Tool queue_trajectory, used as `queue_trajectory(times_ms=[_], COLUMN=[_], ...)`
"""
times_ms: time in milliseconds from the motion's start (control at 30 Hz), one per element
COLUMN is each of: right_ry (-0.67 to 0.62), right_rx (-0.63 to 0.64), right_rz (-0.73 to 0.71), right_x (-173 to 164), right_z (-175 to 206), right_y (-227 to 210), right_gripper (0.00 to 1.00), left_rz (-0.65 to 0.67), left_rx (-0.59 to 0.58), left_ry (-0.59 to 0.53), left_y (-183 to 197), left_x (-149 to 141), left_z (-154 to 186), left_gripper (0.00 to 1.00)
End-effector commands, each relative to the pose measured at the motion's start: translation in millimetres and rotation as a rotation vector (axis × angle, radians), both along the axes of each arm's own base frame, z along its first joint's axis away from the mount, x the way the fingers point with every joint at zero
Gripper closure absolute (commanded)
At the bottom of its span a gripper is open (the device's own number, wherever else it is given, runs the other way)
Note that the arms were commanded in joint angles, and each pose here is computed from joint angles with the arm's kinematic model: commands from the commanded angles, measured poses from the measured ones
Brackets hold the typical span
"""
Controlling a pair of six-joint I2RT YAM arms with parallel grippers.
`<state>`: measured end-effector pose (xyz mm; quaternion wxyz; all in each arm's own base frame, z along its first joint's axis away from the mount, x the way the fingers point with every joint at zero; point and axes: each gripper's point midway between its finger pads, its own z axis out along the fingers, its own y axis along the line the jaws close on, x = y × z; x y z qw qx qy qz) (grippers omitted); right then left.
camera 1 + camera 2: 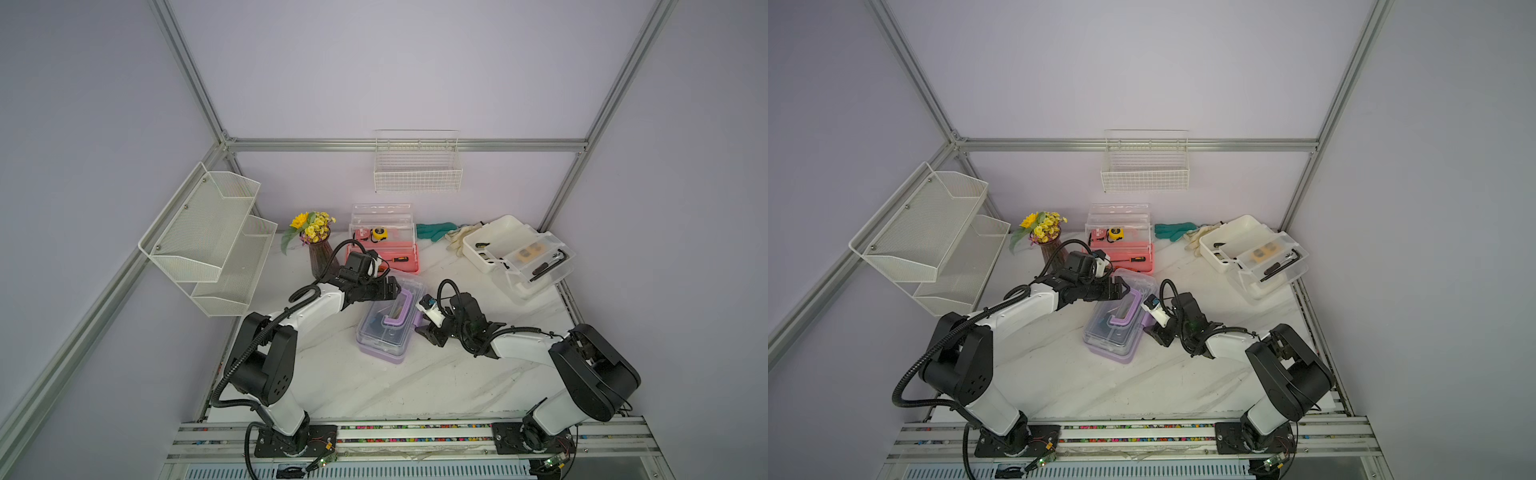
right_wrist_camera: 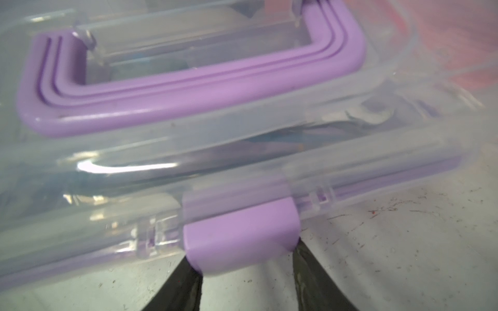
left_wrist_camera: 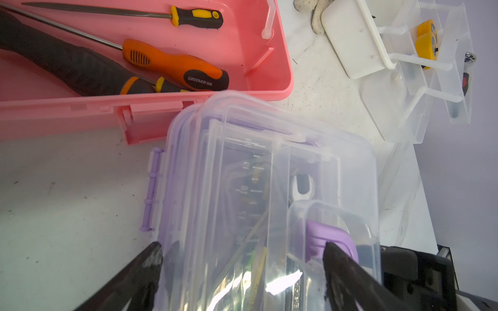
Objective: Close toolboxes
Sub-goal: Fasten the toolbox latch on the toolbox.
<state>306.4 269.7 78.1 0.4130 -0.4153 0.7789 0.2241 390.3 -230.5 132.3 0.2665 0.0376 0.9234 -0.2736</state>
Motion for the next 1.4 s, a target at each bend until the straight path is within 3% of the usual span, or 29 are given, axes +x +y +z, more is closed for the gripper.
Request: queue_trajectory(times_ms=[0,233,700,1000,1367], right_ry=[-0.125,-0.121,-0.028,0.298,0.499], right_rx=[0.108,0.123,0.154,0.17,0.351], right_rz=[0.023,0.003,-0.063,-0.309,-0.486], right_x=[12,9,-7,12,-4], right_z=[43,47,60,49,48], right_y=[18,14,0,-2,-15], right_gripper=[0.42,0.35,0.36,0.46,0.58], left_rz=[-0.034,-0.03,0.008,0.07,0.051], left_rx=[-0.025,-0.023,-0.049,-0.061,-0.08], left_ry=[0.105,0.098,0.02,-0.002,0.065], left_y=[-10,-9,1,28,34], left_x=[-18,-19,-12,-21,-37], left_z=[-25,-23,13,30,13], left_gripper=[0.09,0.09,0.06,0.03,0.05])
